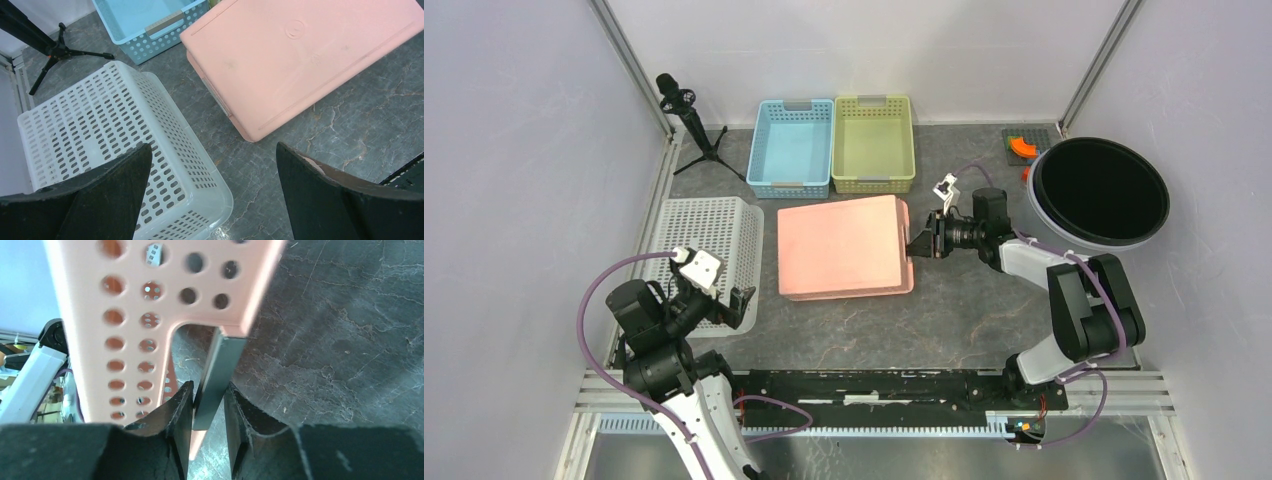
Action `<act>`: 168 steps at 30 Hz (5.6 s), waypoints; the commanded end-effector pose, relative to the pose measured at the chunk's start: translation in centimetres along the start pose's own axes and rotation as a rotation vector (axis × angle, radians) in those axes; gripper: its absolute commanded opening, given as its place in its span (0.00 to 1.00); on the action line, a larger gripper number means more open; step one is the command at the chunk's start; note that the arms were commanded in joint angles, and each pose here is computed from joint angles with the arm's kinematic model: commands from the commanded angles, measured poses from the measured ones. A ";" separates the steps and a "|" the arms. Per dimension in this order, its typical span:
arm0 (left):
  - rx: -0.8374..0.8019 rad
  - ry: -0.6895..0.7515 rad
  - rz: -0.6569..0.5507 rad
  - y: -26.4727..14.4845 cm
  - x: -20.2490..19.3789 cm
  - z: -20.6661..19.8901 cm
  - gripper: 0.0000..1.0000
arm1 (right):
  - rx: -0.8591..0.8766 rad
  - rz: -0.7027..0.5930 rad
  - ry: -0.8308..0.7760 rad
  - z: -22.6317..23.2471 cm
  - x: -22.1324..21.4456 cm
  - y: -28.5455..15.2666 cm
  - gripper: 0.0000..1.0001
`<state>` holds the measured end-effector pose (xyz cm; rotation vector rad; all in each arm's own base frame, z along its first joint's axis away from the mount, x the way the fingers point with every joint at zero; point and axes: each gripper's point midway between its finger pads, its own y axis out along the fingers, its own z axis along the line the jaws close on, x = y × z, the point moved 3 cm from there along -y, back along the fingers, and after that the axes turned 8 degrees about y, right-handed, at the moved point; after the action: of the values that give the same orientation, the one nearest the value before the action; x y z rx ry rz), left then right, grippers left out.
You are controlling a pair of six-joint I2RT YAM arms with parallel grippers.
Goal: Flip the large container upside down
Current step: Turn the container upside down at the center of the board, then move the container to the center of the board.
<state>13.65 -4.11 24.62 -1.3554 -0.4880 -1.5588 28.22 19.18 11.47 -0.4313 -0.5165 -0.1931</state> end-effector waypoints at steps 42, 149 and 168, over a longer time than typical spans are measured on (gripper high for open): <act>0.009 0.060 -0.023 0.0 0.1 0.0 1.00 | -0.212 -0.137 -0.801 5.7 3.1 -4.2 0.59; 0.035 -0.125 0.029 3.4 -2.0 4.9 1.00 | -0.566 0.148 -1.129 9.7 -3.8 14.3 0.74; 0.028 -0.124 0.027 3.7 -2.2 5.0 1.00 | -0.453 0.454 -1.128 4.1 -8.1 4.4 0.62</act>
<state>18.77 -0.94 22.66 -1.4432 -0.5413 -1.4372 23.08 28.20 10.76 -1.0983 -1.5127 0.2297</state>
